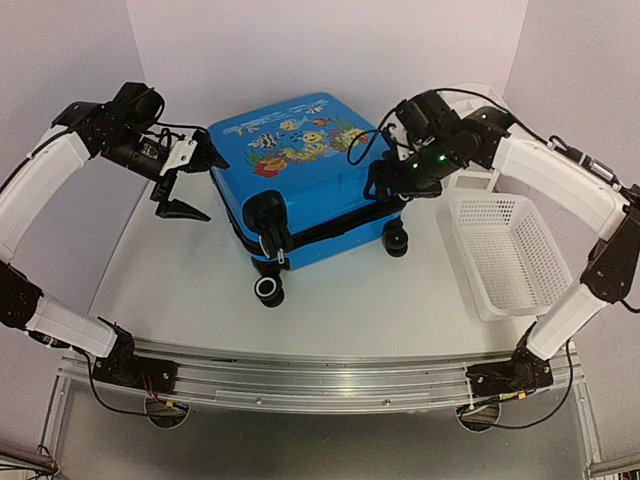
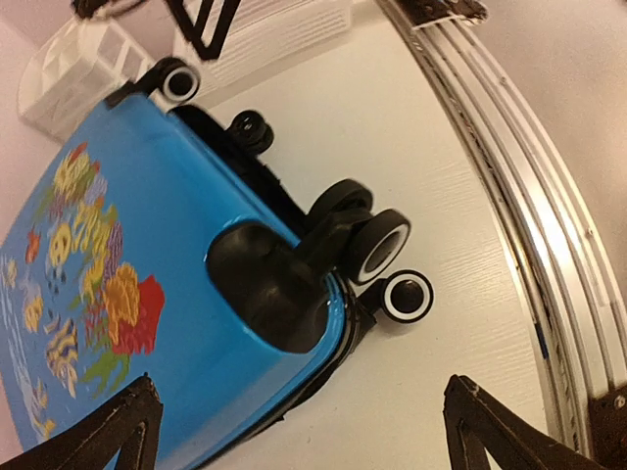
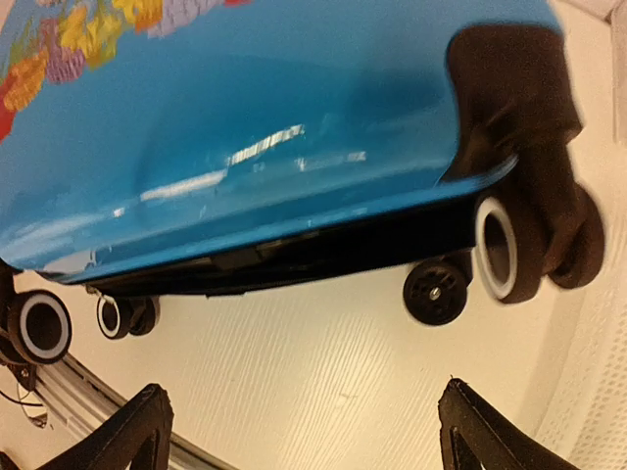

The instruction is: Open, take out, and arrange the luggage

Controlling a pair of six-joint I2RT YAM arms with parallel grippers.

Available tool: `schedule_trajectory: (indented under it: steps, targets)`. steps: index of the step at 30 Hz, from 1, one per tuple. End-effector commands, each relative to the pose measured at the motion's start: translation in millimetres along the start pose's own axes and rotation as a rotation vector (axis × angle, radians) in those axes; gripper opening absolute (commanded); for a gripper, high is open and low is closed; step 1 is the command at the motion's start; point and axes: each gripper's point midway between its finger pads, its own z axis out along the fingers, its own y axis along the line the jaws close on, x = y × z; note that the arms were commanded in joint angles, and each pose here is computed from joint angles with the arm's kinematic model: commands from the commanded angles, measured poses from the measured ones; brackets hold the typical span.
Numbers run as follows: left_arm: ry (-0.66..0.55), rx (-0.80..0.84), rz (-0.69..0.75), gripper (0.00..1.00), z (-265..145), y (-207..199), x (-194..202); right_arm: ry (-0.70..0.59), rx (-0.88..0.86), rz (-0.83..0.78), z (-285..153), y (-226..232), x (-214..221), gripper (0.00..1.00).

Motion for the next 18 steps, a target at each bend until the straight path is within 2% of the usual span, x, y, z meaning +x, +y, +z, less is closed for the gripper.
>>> schedule_trajectory:
  steps: [1,5,7,10,15,18]
  targets:
    - [-0.001,0.216,0.264,1.0,5.9,-55.4,-20.4,0.049,-0.028,0.137,21.2,8.1,27.9,0.86]
    - [0.04,0.325,0.485,1.0,40.8,-70.0,-30.2,0.036,-0.121,0.227,36.4,20.9,34.4,0.85]
    - [0.062,0.384,0.548,1.0,56.3,-71.6,-32.0,0.031,-0.141,0.258,44.0,22.5,38.3,0.85]
    - [0.076,0.457,0.59,1.0,73.9,-63.2,-31.3,0.034,-0.153,0.267,50.1,27.6,45.1,0.85]
    - [0.092,0.461,0.667,1.0,91.9,-48.4,-31.3,0.061,-0.168,0.206,56.5,45.7,59.1,0.85]
    - [0.153,0.584,0.635,1.0,95.9,-52.9,-17.3,0.07,-0.171,0.198,62.8,48.8,64.4,0.85]
